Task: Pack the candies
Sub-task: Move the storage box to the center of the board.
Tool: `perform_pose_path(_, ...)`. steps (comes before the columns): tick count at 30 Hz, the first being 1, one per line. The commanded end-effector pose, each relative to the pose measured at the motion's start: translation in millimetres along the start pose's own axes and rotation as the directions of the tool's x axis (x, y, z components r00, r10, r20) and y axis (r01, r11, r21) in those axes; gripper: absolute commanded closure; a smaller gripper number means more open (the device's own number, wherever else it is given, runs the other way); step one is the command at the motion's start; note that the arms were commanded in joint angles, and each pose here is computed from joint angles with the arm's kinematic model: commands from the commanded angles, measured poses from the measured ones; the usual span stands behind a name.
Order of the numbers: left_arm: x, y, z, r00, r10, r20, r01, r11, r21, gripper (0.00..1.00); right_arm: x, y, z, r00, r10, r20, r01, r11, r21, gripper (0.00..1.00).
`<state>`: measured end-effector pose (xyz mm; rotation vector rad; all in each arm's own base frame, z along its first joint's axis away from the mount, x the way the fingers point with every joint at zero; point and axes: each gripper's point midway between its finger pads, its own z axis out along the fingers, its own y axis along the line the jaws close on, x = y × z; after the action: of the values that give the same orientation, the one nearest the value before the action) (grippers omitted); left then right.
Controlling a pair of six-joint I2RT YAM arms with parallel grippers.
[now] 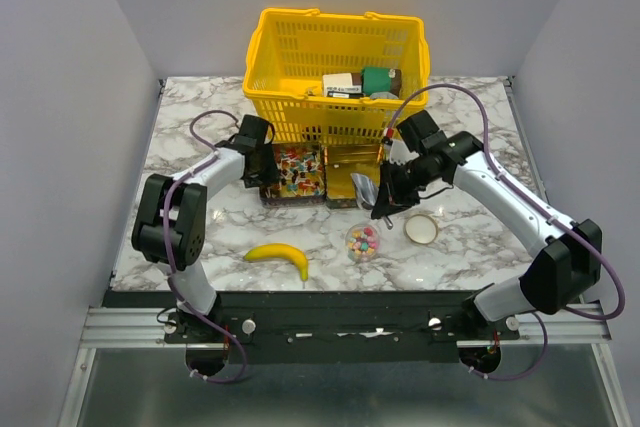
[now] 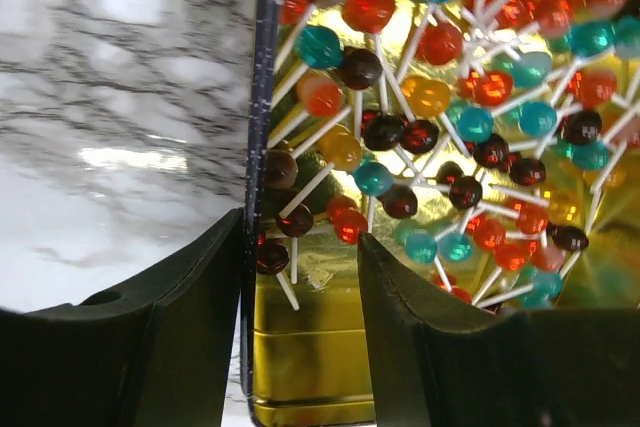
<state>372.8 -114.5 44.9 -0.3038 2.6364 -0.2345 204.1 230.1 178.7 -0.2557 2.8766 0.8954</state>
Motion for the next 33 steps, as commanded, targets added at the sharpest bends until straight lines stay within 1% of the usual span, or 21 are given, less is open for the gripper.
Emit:
perform_pose_path(1,23,-47,0,0.994,0.108,-0.02,-0.104,0.985,0.136,0.46,-7,-3,-4,0.998,-0.015,0.058,0.014,1.0,0.016,0.99)
perform_pose_path(7,44,-88,-4,0.972,0.233,-0.018,-0.224,0.951,0.211,0.46,-9,-10,-6,0.996,-0.005,0.088,-0.001,0.998,0.061,0.99)
perform_pose_path(10,45,-94,-5,0.967,0.254,-0.012,-0.246,0.945,0.215,0.46,-10,-13,-7,0.995,-0.003,0.099,-0.005,0.997,0.079,0.99)
perform_pose_path(14,40,-91,-7,0.965,0.262,0.004,-0.258,0.948,0.189,0.45,-10,-16,-6,0.995,0.001,0.104,-0.01,0.996,0.092,0.99)
perform_pose_path(17,36,-91,-11,0.964,0.264,0.016,-0.263,0.947,0.182,0.43,-9,-18,-4,0.995,0.0,0.098,-0.009,0.995,0.099,0.99)
perform_pose_path(18,32,-90,-13,0.965,0.26,0.027,-0.261,0.95,0.172,0.41,-9,-19,-4,0.995,0.0,0.098,-0.01,0.995,0.1,0.99)
perform_pose_path(19,30,-90,-15,0.965,0.262,0.034,-0.264,0.95,0.168,0.37,-9,-20,-3,0.995,-0.001,0.097,-0.01,0.994,0.105,0.99)
perform_pose_path(21,24,-90,-21,0.966,0.253,0.054,-0.258,0.953,0.161,0.31,-9,-22,-2,0.996,-0.012,0.093,0.002,0.994,0.111,0.99)
perform_pose_path(22,20,-87,-24,0.966,0.249,0.07,-0.256,0.957,0.136,0.24,-10,-24,-1,0.996,-0.013,0.092,0.002,0.993,0.118,0.99)
perform_pose_path(24,10,-90,-36,0.964,0.243,0.109,-0.257,0.957,0.138,0.19,-10,-24,0,0.996,-0.02,0.088,0.009,0.993,0.119,0.99)
perform_pose_path(25,6,-89,-40,0.963,0.24,0.122,-0.256,0.958,0.129,0.15,-10,-24,1,0.996,-0.021,0.085,0.011,0.993,0.117,0.99)
perform_pose_path(28,-5,-93,-60,0.959,0.228,0.171,-0.253,0.957,0.143,0.1,-10,-25,4,0.997,-0.041,0.072,0.032,0.993,0.116,0.99)
perform_pose_path(31,-16,-103,-85,0.951,0.21,0.229,-0.256,0.947,0.192,0.08,-8,-27,9,0.996,-0.076,0.051,0.068,0.988,0.139,0.99)
perform_pose_path(33,-20,-112,-101,0.945,0.197,0.26,-0.262,0.934,0.242,0.07,-10,-24,11,0.99,-0.129,0.052,0.119,0.979,0.165,0.99)
